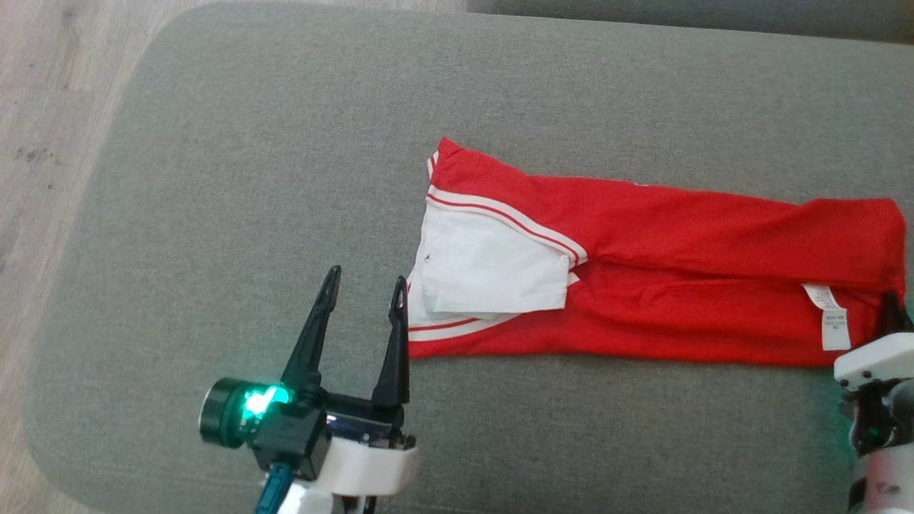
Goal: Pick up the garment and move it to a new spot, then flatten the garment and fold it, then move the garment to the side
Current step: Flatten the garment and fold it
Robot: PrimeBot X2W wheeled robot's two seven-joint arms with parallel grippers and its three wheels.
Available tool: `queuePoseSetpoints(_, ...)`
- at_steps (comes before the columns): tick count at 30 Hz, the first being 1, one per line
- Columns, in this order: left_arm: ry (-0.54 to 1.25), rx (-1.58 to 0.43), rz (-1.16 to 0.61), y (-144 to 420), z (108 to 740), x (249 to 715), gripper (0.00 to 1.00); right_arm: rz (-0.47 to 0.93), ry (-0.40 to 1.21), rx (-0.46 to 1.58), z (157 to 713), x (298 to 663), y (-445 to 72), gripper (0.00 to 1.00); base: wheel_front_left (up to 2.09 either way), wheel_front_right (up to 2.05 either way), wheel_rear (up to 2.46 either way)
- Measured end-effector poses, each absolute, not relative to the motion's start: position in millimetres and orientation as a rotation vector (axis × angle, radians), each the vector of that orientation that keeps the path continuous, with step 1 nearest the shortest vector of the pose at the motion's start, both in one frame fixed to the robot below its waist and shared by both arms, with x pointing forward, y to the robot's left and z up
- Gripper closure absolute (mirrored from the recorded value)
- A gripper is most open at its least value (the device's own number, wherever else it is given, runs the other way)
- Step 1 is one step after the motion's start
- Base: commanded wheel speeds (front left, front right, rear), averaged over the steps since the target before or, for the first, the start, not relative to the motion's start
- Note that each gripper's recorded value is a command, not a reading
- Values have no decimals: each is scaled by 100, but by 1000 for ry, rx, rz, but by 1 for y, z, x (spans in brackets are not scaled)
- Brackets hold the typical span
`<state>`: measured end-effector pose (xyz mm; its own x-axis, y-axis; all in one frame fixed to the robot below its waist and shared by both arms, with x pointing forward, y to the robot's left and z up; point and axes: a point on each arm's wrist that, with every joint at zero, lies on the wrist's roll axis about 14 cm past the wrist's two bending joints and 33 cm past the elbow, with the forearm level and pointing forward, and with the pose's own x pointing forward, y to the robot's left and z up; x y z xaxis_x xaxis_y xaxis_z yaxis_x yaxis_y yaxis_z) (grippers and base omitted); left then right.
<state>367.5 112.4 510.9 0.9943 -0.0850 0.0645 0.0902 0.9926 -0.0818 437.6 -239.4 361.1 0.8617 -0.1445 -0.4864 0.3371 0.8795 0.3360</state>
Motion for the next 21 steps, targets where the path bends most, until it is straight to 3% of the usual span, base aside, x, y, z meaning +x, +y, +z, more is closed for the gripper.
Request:
queuePoseSetpoints(13,-69,-85,-94,113,511,359,0,-333,263,371,421,440,-307,100,0,0,0)
queuePoseSetpoints(21,-94,-78,-103,112,518,353,0,-63,48,510,507,472,-218,100,0,0,0)
